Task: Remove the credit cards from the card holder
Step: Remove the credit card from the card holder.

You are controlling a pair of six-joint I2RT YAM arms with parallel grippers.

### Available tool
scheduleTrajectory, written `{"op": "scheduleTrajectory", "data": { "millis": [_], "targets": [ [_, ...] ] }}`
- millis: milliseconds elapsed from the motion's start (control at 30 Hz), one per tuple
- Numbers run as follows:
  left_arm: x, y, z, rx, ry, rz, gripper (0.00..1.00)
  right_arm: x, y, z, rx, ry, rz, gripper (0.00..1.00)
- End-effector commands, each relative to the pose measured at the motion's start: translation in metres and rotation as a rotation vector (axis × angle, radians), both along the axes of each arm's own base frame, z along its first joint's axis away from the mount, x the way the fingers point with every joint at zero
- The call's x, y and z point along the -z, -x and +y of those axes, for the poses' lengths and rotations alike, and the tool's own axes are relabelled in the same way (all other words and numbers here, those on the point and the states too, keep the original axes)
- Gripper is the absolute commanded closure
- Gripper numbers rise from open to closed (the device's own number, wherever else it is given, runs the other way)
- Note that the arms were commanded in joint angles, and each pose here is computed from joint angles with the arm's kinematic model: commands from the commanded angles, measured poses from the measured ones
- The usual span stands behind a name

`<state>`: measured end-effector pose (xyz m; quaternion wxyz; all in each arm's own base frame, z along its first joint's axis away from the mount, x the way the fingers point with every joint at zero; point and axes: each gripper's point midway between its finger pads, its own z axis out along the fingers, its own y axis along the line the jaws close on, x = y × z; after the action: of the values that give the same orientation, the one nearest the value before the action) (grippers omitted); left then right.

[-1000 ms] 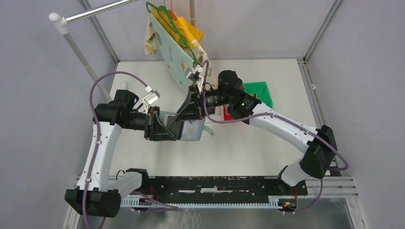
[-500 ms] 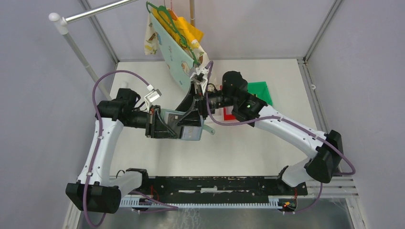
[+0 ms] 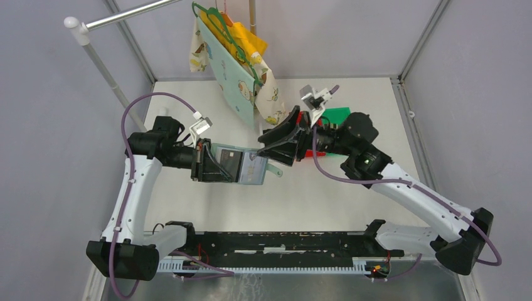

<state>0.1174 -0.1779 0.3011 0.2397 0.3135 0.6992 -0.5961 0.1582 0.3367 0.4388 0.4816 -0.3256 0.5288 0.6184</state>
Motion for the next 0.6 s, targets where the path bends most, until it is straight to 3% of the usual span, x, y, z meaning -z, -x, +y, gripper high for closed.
{"op": "scheduleTrajectory", "data": {
  "millis": [0,267,567],
  "targets": [
    [-0.017,0.001,-0.003,0.014,0.061,-0.032,0.98,0.041,0.014,0.027,-0.083,0.028,0.147,0.44],
    [-0.017,-0.007,-0.002,-0.005,0.061,0.004,0.98,0.088,0.025,0.046,-0.159,0.065,0.281,0.48],
    [-0.015,-0.007,-0.001,-0.011,0.057,0.010,0.95,0.086,0.037,0.053,-0.284,-0.010,0.348,0.53]
  ]
}}
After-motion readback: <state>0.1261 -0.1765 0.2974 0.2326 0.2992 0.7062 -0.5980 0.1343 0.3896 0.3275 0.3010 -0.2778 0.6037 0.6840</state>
